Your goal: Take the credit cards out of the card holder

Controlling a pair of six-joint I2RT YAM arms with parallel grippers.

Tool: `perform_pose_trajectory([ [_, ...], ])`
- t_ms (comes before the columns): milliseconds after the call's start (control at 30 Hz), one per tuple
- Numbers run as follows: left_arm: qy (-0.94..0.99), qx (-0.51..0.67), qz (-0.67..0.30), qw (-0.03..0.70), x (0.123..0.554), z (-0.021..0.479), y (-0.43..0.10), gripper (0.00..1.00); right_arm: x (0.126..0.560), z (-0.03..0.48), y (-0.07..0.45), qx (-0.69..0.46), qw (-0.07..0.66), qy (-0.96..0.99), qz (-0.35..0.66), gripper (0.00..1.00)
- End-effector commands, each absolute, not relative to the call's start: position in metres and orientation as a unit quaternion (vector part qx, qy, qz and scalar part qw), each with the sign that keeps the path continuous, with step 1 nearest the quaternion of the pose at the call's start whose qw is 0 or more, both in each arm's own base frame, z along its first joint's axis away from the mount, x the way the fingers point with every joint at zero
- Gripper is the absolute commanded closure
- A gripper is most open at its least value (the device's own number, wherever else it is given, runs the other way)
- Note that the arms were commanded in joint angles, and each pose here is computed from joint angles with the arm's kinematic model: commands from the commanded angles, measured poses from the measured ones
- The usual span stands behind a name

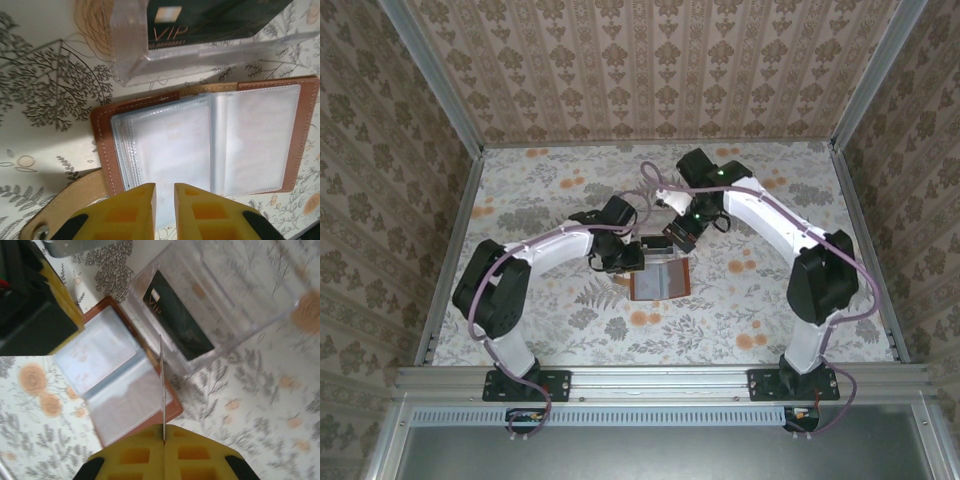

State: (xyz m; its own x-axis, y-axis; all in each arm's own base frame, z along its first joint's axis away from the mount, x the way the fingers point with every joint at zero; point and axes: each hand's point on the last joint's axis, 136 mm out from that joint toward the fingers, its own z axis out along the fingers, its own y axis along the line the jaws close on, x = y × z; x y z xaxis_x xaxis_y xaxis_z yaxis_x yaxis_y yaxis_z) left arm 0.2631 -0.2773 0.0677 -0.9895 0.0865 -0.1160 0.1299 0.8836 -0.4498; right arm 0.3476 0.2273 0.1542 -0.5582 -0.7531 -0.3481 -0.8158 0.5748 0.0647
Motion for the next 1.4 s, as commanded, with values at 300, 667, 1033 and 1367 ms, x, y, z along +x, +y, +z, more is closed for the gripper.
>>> perform_pose_trajectory([
  [300, 0.973, -0.02, -0.216, 0.076, 0.256, 0.074, -0.214, 0.78, 0.359, 0.136, 0.241, -0.633, 0.064, 0.77, 0.053, 0.95],
  [667, 0.972, -0.054, -0.212, 0.086, 0.244, 0.074, -0.182, 0.77, 0.372, 0.119, 0.265, -0.692, 0.025, 0.72, 0.043, 0.96],
  [1033, 0.969, -0.062, -0.223, 0.085, 0.241, 0.077, -0.178, 0.76, 0.375, 0.098, 0.274, -0.714, 0.01, 0.699, 0.039, 0.96],
  [1367, 0.968, -0.066, -0.226, 0.084, 0.24, 0.075, -0.176, 0.76, 0.368, 0.075, 0.28, -0.716, -0.019, 0.696, 0.049, 0.94],
])
